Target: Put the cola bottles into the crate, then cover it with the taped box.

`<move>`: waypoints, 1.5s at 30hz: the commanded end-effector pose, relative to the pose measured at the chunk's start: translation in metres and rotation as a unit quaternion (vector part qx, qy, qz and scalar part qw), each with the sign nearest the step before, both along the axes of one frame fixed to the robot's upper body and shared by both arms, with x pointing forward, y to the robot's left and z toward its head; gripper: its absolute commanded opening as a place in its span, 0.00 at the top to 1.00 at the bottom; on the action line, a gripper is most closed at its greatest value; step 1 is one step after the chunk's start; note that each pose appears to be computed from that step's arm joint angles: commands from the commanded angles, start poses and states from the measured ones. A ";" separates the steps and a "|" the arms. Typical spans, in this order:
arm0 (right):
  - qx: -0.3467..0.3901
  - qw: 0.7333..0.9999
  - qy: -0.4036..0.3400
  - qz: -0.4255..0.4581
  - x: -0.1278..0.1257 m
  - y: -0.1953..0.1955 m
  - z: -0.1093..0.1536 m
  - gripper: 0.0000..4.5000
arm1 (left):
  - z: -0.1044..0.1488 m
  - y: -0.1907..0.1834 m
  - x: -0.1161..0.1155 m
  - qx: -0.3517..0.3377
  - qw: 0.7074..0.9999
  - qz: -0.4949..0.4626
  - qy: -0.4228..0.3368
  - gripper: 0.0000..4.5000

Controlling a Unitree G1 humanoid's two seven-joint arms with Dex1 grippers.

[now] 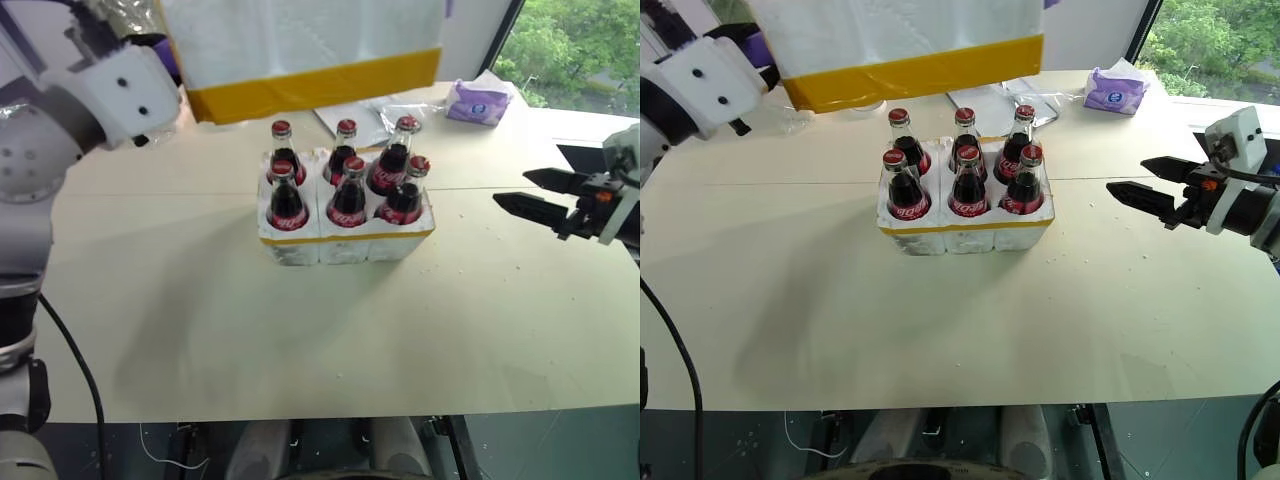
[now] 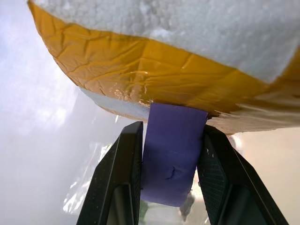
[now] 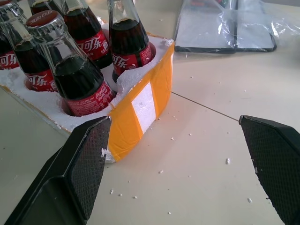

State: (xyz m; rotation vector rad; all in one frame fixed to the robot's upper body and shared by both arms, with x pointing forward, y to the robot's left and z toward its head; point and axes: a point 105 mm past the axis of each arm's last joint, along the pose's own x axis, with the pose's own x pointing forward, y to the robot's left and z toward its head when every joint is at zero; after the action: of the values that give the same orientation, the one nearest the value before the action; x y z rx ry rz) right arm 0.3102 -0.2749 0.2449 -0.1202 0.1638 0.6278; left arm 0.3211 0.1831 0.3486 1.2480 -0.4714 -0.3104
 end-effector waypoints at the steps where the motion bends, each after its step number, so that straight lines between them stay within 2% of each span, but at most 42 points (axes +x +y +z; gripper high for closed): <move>1: 0.000 1.000 -0.029 -0.003 -0.003 -0.002 0.013 0.00 | 0.003 -0.015 -0.012 0.004 1.000 -0.028 -0.005 0.63; 8: 0.002 1.000 -0.029 -0.006 -0.003 -0.002 0.012 0.00 | -0.025 -0.024 -0.016 0.067 0.997 -0.033 0.016 0.63; 15: 0.004 0.999 -0.035 -0.005 -0.002 0.000 0.016 0.00 | -0.072 -0.022 -0.006 0.155 0.987 -0.008 0.035 0.63; 18: 0.005 0.999 -0.038 -0.003 0.000 0.001 0.017 0.00 | -0.080 -0.026 -0.003 0.168 0.985 -0.013 0.024 0.63; 21: 0.006 0.999 -0.039 -0.002 0.000 0.002 0.017 0.00 | -0.083 -0.023 -0.002 0.174 0.985 -0.008 0.015 0.34; 24: 0.006 0.999 -0.038 -0.002 -0.001 0.002 0.015 0.00 | -0.093 -0.016 -0.003 0.167 0.985 -0.002 0.031 0.01; 25: 0.004 0.999 -0.036 -0.003 -0.002 0.001 0.014 0.00 | -0.096 -0.013 -0.005 0.154 0.987 -0.002 0.043 0.01; 28: -0.002 0.999 -0.032 -0.005 -0.004 -0.001 0.012 0.00 | -0.097 -0.002 -0.011 0.047 0.993 -0.012 0.108 0.01; 31: -0.001 1.000 -0.030 -0.007 -0.006 -0.002 0.011 0.00 | -0.090 0.003 -0.024 -0.061 0.982 -0.053 0.171 0.01; 33: -0.003 1.000 -0.028 -0.007 -0.006 -0.003 0.011 0.00 | -0.090 0.012 -0.034 -0.136 0.957 -0.081 0.242 0.01; 34: -0.004 1.000 -0.028 -0.007 -0.006 -0.003 0.010 0.00 | -0.093 0.017 -0.041 -0.192 0.928 -0.099 0.303 0.01; 35: -0.005 1.000 -0.027 -0.006 -0.006 -0.003 0.010 0.00 | -0.093 0.019 -0.049 -0.241 0.897 -0.126 0.350 0.01; 37: -0.008 1.000 -0.026 -0.001 -0.006 -0.002 0.010 0.00 | -0.092 0.029 -0.069 -0.346 0.796 -0.173 0.466 0.01; 39: -0.010 1.000 -0.026 0.007 -0.006 0.001 0.010 0.00 | -0.080 0.042 -0.081 -0.400 0.731 -0.209 0.511 0.01; 41: -0.011 0.999 -0.031 0.019 -0.006 0.004 0.014 0.00 | -0.074 0.057 -0.079 -0.426 0.715 -0.201 0.517 0.01; 45: -0.008 0.998 -0.036 0.049 -0.009 0.012 0.018 0.00 | -0.075 0.069 -0.072 -0.416 0.722 -0.163 0.529 0.01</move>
State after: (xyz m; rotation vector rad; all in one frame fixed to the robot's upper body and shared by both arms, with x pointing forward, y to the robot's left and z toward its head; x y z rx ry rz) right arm 0.3060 -0.2700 0.2439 -0.1117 0.1505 0.6810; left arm 0.2494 0.2507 0.2683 -0.0696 0.2061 -0.9133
